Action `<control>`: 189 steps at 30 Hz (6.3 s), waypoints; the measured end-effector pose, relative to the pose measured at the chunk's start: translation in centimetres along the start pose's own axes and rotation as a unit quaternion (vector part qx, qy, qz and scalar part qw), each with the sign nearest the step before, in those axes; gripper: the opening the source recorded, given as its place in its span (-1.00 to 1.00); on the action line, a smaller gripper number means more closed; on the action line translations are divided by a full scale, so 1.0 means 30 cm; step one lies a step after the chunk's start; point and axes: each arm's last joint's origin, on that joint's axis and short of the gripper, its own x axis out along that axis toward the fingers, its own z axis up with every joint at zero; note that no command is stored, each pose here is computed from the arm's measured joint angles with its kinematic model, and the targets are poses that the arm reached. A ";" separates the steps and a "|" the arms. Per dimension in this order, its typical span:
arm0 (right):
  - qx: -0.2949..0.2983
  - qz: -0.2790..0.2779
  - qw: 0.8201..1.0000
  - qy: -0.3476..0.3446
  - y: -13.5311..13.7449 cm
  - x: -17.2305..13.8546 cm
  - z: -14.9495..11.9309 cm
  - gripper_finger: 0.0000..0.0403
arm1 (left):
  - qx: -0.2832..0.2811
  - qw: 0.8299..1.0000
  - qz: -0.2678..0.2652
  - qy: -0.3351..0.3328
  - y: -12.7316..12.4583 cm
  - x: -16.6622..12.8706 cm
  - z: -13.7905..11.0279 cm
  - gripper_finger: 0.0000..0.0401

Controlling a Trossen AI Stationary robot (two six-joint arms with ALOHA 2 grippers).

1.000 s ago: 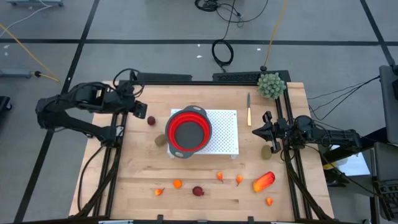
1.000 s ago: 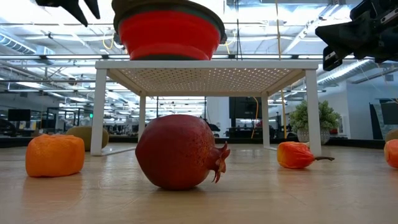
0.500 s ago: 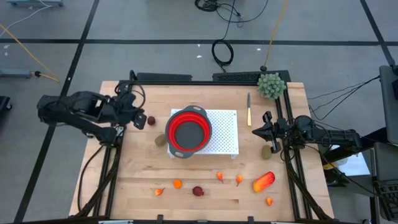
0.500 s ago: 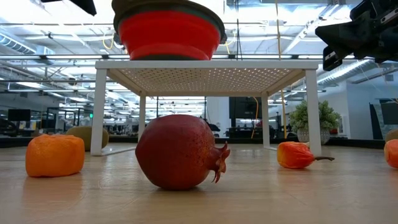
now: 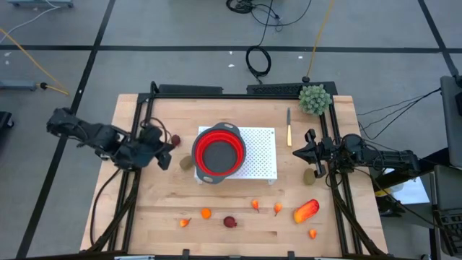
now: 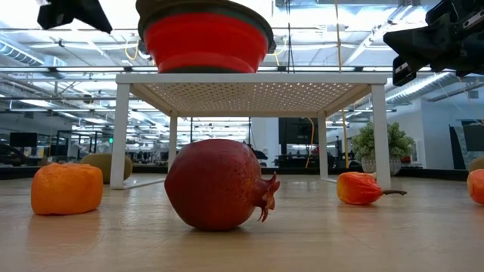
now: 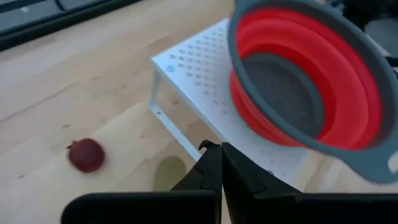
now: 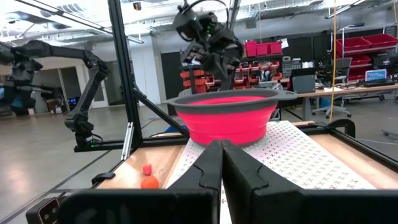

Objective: Pick & Place Fruit
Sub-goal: Put the right kiwi into the strainer bowl on the shelf

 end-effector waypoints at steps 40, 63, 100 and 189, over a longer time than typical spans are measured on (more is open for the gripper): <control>0.000 0.000 1.000 0.000 0.000 0.000 0.000 -1.00 | 0.175 0.951 -0.219 -0.129 0.143 0.102 -0.249 -0.99; -0.004 0.000 1.000 0.007 0.000 0.000 -0.004 -1.00 | 0.213 0.944 -0.206 -0.145 0.211 0.126 -0.208 -1.00; 0.025 0.019 0.990 0.139 0.014 0.012 0.057 -1.00 | 0.215 0.928 -0.236 -0.192 0.349 0.199 -0.327 -0.99; 0.171 -0.292 0.642 0.688 0.205 0.166 0.110 -0.84 | 0.213 0.931 -0.214 -0.206 0.352 0.199 -0.323 -0.89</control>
